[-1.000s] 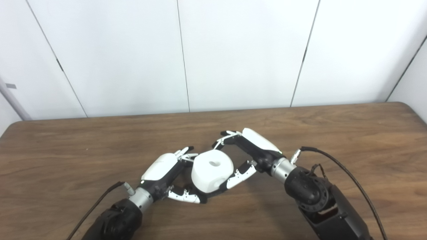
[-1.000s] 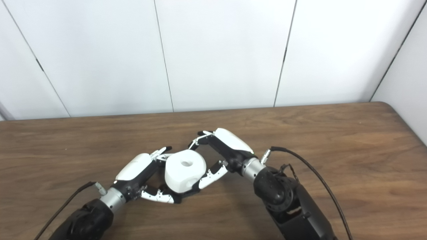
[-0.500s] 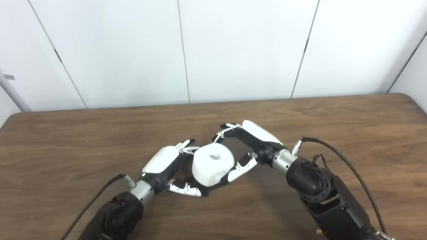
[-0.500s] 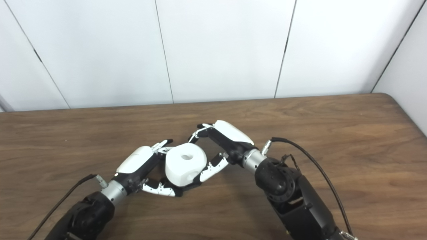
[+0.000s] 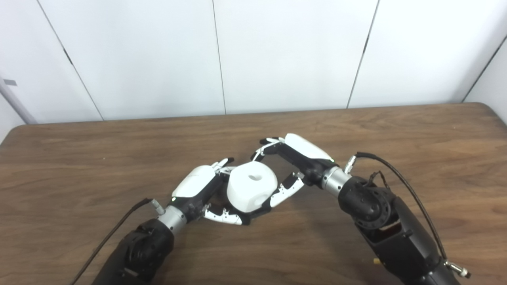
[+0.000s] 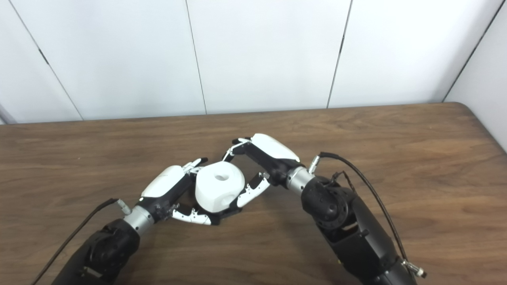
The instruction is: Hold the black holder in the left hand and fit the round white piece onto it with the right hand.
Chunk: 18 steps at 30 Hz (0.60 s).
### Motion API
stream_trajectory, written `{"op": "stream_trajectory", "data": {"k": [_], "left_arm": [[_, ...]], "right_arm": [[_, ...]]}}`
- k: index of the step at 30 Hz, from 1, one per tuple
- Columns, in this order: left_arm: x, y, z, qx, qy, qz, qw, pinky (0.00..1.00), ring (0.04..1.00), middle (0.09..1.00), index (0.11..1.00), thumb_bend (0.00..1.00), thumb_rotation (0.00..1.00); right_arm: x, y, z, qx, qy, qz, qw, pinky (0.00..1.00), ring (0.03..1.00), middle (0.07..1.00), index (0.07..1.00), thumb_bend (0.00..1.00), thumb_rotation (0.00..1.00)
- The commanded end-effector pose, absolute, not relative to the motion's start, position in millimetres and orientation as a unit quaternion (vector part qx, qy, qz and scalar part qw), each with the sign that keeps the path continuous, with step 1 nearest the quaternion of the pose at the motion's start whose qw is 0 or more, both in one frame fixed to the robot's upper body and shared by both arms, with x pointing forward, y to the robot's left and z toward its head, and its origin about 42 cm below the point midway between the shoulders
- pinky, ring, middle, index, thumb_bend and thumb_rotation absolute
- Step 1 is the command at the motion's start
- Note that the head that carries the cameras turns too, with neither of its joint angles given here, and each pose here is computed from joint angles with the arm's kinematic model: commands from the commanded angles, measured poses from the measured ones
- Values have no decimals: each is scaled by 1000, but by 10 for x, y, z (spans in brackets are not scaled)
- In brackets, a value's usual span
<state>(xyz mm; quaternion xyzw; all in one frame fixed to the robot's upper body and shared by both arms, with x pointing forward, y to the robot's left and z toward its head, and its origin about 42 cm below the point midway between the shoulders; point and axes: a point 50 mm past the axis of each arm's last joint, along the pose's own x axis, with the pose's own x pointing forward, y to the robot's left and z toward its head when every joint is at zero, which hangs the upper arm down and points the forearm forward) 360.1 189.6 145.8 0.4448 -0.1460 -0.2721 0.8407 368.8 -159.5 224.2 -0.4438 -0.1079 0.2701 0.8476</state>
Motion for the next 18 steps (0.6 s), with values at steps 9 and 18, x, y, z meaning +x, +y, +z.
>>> {"op": "stream_trajectory", "data": {"k": [9, 18], "left_arm": [[3606, 1782, 1640, 447, -175, -276, 833, 1000, 1000, 866, 482, 523, 53], [3595, 1723, 1655, 449, -172, -278, 832, 1000, 1000, 867, 482, 524, 54]], "right_arm": [[3788, -1612, 2524, -486, -146, 265, 820, 1000, 928, 746, 478, 526, 138], [3802, -1657, 2593, -507, -152, 270, 805, 1000, 925, 740, 476, 526, 138]]}}
